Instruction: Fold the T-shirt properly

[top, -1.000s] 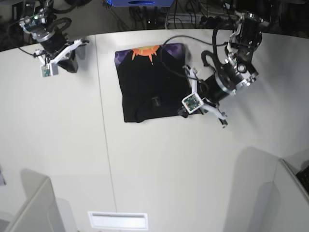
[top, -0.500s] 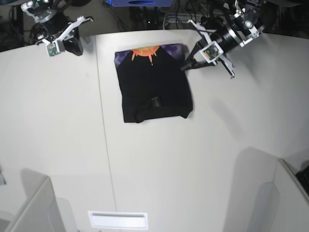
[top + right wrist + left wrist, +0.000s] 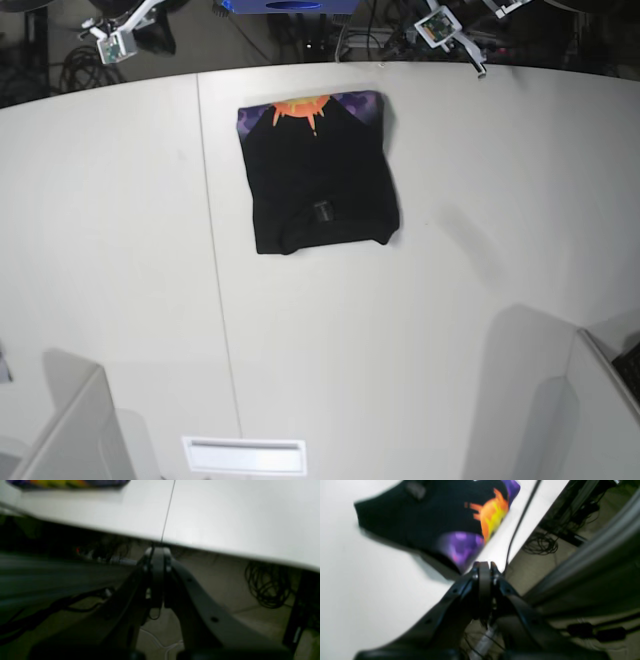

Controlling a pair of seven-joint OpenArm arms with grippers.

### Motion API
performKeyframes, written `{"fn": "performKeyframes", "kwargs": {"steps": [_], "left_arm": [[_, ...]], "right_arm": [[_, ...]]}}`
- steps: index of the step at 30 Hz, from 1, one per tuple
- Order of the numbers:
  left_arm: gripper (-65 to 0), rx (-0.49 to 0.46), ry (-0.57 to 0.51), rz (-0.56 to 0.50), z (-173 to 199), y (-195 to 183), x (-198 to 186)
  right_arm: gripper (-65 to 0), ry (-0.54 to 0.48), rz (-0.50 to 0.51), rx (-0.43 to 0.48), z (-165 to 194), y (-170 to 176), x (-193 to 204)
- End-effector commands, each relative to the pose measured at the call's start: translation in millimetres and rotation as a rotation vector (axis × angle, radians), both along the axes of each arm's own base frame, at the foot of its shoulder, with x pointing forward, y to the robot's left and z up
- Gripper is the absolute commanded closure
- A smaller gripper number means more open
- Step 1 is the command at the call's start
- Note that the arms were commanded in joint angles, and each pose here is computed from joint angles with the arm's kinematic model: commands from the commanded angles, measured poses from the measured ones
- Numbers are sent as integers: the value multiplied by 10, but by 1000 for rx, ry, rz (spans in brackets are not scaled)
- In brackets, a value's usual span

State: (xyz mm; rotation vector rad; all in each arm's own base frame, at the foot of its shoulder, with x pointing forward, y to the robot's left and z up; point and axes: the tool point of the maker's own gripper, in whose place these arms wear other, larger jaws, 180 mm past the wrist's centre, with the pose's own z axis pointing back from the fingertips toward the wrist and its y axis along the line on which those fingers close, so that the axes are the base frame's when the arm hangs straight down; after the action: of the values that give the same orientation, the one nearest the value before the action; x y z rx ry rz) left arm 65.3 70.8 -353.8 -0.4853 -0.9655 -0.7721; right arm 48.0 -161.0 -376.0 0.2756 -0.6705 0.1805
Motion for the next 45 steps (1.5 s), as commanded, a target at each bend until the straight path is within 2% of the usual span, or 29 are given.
{"fn": "performKeyframes", "kwargs": {"steps": [1, 7, 10, 13, 19, 21, 24, 29, 34, 42, 45], "left_arm": [[0, -30, 11, -10, 62, -45, -99], [0, -13, 140, 7, -153, 25, -473], [0, 20, 230, 29, -410, 150, -687], [0, 47, 319, 71, -700, 273, -878], [0, 78, 480, 164, -1265, 369, -1212], [0, 80, 525, 210, -1442, 381, -1275], [0, 93, 603, 271, -1712, 382, -1422], [0, 161, 669, 380, -2156, 416, -1470], [0, 164, 767, 420, -2447, 321, -1550], [0, 196, 897, 456, -2798, 358, -1475], [0, 165, 870, 506, -2841, 432, -1334]], "right_arm": [[0, 13, 9, 4, 47, 3, -88], [0, 253, 43, -46, -182, -54, -596], [0, 358, 85, -111, -412, -122, -806], [0, 457, 164, -140, -735, -34, -1060], [0, 607, 274, -97, -1257, 254, -1425], [0, 652, 296, -95, -1408, 217, -1508], [0, 682, 335, -48, -1618, 308, -1647], [0, 736, 382, 36, -1912, 543, -1900], [0, 811, 415, 71, -2101, 640, -2131], [0, 796, 299, 133, -2297, 711, -2159], [0, 820, 249, 166, -2389, 885, -2103]]}}
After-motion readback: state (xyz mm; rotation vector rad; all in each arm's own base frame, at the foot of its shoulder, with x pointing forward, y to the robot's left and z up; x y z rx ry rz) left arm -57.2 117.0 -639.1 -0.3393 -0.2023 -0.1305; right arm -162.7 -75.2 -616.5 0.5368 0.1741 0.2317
